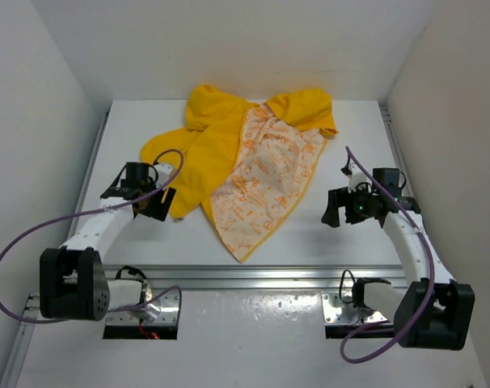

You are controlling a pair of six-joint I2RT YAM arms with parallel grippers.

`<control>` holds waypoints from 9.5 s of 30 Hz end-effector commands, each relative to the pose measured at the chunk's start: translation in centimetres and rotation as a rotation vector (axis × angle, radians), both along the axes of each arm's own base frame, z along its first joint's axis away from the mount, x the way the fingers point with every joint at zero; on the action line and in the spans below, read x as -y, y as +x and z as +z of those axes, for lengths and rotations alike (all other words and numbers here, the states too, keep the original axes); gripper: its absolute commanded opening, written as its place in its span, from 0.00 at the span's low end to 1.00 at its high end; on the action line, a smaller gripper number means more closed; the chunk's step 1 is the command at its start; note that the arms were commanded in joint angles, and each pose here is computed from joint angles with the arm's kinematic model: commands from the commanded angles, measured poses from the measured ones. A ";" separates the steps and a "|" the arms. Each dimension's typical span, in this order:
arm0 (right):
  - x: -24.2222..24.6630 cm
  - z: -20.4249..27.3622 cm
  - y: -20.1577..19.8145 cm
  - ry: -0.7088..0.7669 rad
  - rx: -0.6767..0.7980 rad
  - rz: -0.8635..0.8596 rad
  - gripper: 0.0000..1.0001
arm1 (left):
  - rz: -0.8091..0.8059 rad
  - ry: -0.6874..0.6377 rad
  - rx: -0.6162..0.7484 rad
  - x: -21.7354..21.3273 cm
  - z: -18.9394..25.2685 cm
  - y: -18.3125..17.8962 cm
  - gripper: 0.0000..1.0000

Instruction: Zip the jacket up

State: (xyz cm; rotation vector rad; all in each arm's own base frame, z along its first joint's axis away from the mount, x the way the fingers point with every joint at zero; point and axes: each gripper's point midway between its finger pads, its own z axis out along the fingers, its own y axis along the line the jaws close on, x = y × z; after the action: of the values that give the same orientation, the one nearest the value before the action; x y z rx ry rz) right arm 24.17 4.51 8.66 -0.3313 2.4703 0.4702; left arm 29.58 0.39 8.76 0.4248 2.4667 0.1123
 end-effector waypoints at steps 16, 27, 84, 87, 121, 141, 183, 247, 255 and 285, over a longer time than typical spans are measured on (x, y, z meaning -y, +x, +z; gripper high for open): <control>-3.1 1.5 1.6 0.092 -0.023 0.069 0.90 | -0.304 -0.057 -0.106 2.6 -3.2 2.9 0.79; -3.2 1.6 1.6 0.096 -0.042 0.084 0.90 | -0.427 -0.042 -0.171 3.2 -5.4 5.9 0.79; -31.3 13.9 2.9 0.421 0.830 1.006 1.00 | -0.785 -0.801 0.040 17.2 12.3 -4.8 0.00; -32.0 14.2 3.7 0.426 0.879 1.010 1.00 | -0.791 -0.805 0.026 17.4 12.2 -5.1 0.00; -35.9 11.0 2.7 0.467 0.868 1.202 0.70 | -0.953 -0.726 0.066 19.7 14.0 -7.8 0.00; -32.7 12.6 -3.0 0.502 0.722 1.469 0.00 | -0.932 -0.561 0.091 18.2 12.6 -6.9 0.35; -32.7 11.1 -2.5 0.304 0.414 1.464 0.00 | -1.133 -0.708 0.114 22.1 14.8 -10.1 0.58; -34.4 12.9 -1.8 0.369 0.314 1.376 0.06 | -1.034 -0.750 0.139 20.9 12.5 -7.8 0.01; -32.0 12.1 2.2 0.456 0.256 1.038 0.58 | -0.950 -0.751 0.140 19.5 11.3 -6.6 0.00; -33.8 18.6 5.1 1.289 -0.513 0.324 0.72 | -0.483 -0.850 0.458 18.0 16.5 -2.1 0.00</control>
State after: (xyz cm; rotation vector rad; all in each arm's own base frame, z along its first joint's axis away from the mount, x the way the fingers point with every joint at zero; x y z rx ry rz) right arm 29.19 37.55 25.77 -0.0067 2.0267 2.2730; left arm 27.29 -17.31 23.70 0.5190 1.7562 -0.9078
